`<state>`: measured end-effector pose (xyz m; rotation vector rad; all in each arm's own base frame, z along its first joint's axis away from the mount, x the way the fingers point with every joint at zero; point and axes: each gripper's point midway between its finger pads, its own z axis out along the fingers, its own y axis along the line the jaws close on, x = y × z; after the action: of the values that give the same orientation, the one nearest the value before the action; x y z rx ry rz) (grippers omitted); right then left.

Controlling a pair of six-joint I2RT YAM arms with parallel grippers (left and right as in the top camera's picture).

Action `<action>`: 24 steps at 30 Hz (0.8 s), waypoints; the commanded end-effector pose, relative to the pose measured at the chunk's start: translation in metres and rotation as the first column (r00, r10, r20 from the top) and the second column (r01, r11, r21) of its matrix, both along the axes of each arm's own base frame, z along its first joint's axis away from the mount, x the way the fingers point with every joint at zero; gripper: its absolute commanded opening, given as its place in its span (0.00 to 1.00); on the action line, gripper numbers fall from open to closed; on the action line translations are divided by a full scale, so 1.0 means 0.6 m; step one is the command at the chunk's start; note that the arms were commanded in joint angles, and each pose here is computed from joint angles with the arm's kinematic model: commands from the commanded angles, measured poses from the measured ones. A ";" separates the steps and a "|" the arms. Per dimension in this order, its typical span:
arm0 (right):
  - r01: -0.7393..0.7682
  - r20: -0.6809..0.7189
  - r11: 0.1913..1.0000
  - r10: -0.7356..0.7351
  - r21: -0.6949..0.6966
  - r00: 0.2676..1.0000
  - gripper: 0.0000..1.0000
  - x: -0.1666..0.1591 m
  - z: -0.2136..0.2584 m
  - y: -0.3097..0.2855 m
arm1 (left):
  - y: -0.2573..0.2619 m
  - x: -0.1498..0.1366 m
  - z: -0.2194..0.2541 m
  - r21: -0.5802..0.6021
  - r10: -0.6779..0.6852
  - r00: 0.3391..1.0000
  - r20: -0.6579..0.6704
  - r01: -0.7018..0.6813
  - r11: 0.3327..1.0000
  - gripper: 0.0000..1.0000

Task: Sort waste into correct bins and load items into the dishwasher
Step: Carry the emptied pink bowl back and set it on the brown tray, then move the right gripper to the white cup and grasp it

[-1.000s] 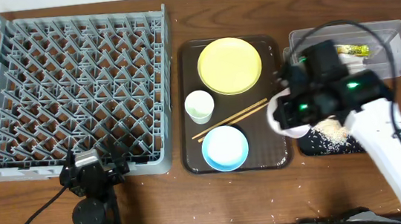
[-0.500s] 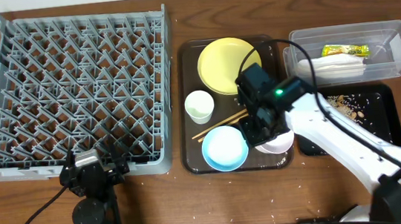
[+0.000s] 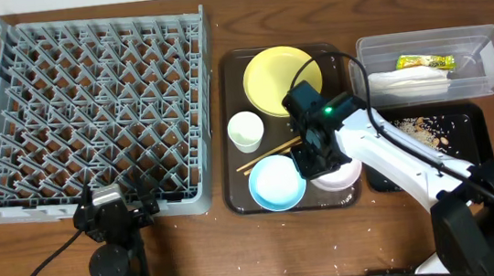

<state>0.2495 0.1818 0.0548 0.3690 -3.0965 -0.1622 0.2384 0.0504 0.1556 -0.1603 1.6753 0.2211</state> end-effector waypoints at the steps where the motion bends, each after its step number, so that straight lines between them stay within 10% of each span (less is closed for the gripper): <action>1: -0.009 0.012 1.000 0.009 -0.001 1.000 0.59 0.006 0.002 0.007 | 0.003 0.000 -0.030 0.004 0.006 0.999 -0.045 -0.006 1.000 0.89; 24: 0.050 0.329 0.966 -0.136 0.254 0.934 0.57 0.180 0.170 0.111 | 0.003 0.000 -0.030 0.004 0.006 0.999 -0.045 -0.006 1.000 0.89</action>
<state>0.3494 0.2456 0.1623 0.3778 -3.4490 -0.5308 0.2384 0.0504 0.1556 -0.1603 1.6753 0.2211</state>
